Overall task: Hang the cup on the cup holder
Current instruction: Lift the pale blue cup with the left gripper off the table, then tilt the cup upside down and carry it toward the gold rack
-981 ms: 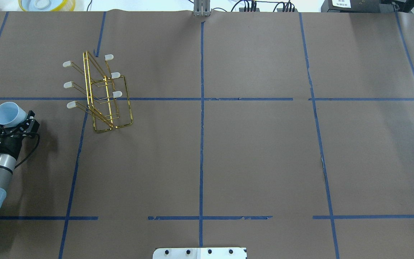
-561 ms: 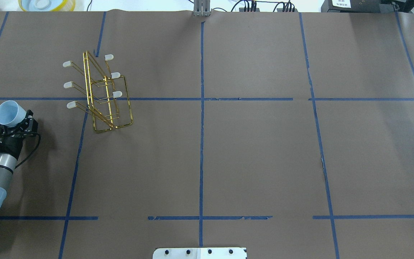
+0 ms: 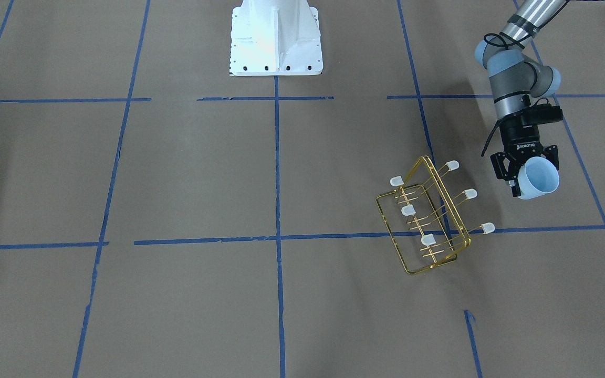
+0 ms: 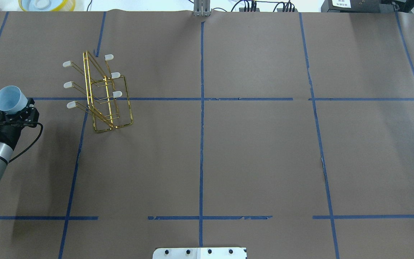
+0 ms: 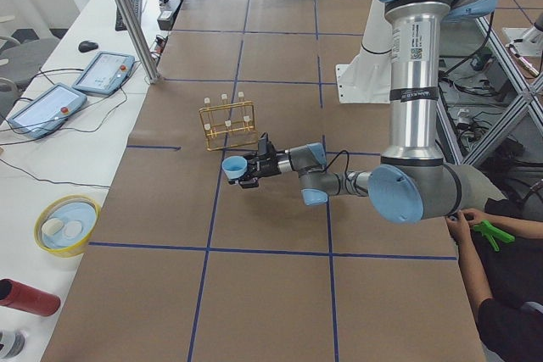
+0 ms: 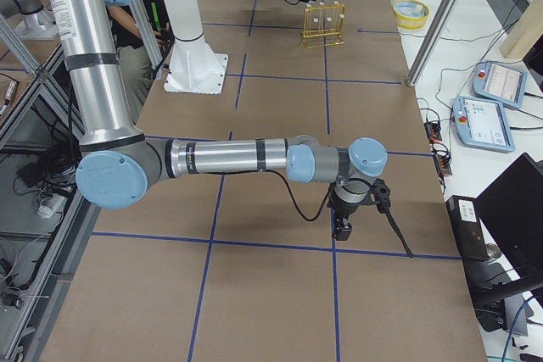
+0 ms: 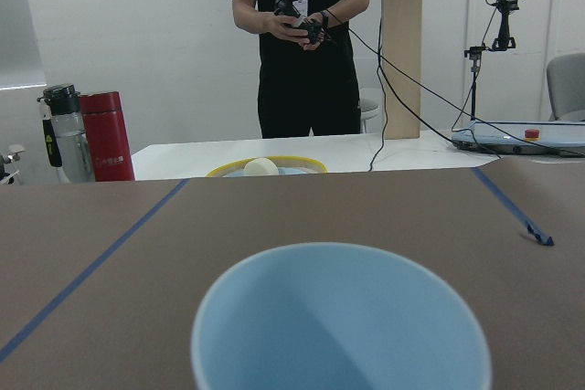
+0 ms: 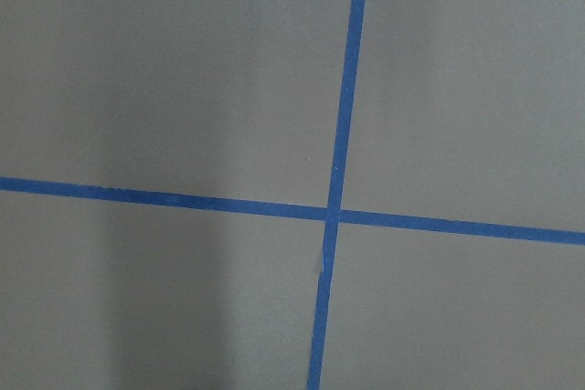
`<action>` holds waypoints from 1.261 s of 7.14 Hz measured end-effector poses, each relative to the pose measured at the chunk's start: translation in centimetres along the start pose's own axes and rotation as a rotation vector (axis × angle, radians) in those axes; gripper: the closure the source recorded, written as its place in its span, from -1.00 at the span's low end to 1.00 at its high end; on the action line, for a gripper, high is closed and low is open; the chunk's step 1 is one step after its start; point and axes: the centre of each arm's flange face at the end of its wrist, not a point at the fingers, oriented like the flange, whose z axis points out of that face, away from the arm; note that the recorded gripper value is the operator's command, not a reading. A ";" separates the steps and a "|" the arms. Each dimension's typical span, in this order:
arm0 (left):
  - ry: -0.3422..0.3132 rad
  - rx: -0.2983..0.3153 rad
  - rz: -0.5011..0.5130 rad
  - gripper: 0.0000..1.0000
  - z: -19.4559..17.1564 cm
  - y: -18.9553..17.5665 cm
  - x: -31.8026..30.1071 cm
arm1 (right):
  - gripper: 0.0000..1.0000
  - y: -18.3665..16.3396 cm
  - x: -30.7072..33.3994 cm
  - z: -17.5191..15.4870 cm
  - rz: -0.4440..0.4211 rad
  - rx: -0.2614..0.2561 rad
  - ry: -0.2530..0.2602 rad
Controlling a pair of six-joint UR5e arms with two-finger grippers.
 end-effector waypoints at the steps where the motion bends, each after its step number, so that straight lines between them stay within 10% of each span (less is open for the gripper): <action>1: 0.011 -0.007 0.098 1.00 -1.0 -1.9 0.3 | -1.00 0.0 0.0 0.0 0.000 0.000 0.000; 5: -0.019 -0.027 0.613 1.00 -3.5 -6.7 0.8 | -1.00 0.0 0.0 0.0 0.000 0.000 0.000; 9: -0.190 -0.020 1.039 1.00 -3.6 -9.0 1.4 | -1.00 0.0 0.0 0.0 0.000 0.000 0.000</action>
